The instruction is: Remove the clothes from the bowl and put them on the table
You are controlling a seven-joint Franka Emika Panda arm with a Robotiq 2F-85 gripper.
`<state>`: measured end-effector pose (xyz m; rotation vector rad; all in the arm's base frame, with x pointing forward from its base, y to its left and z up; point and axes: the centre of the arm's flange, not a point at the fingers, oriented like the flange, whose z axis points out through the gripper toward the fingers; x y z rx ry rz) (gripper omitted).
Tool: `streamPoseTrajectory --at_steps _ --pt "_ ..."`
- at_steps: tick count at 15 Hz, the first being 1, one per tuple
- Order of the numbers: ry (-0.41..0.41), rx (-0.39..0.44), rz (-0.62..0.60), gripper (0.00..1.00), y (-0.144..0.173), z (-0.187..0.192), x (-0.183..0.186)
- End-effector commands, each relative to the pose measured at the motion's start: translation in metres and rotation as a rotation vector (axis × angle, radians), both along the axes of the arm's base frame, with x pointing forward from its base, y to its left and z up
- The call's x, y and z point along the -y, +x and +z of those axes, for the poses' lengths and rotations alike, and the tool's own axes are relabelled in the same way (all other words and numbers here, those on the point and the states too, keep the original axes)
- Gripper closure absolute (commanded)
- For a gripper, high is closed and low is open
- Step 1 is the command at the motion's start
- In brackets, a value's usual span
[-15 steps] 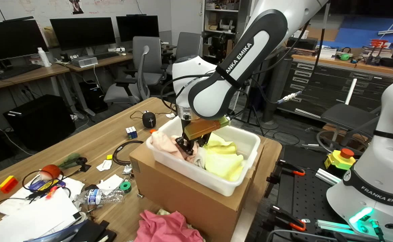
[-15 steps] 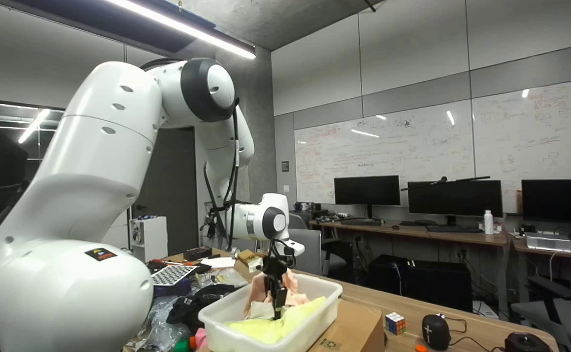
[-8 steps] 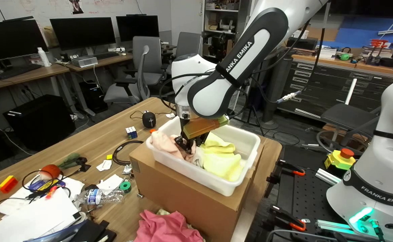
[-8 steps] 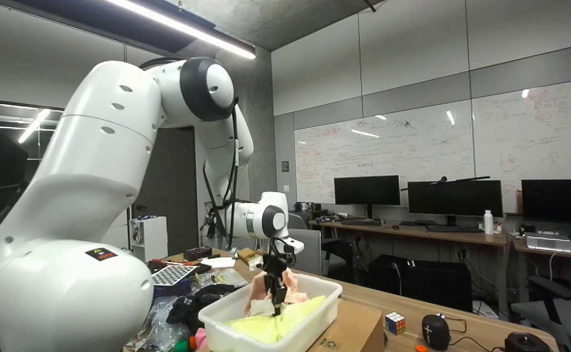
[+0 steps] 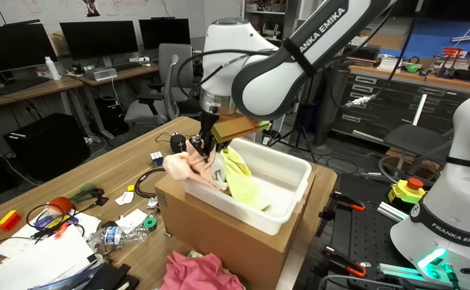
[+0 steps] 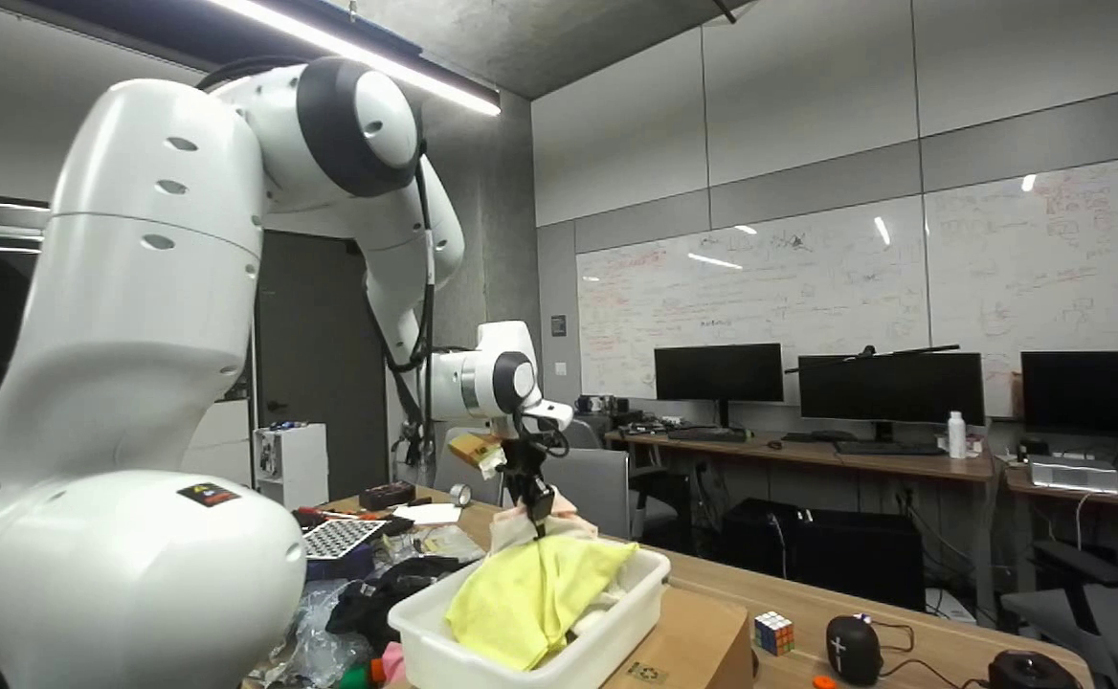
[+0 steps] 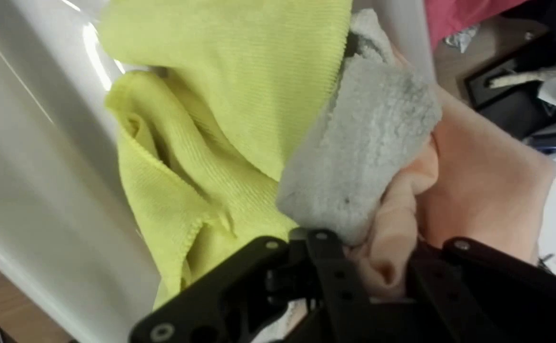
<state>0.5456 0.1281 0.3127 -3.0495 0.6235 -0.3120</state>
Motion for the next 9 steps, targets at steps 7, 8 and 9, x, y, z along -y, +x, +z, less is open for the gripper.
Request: streamPoseTrajectory --at_steps 7,8,9 --pt "0.104 0.238 0.085 0.9 -0.031 0.118 -0.036" --pt "0.122 0.238 0.086 0.9 -0.03 0.122 -0.039" --pt "0.142 0.231 0.091 0.9 -0.03 0.125 -0.042"
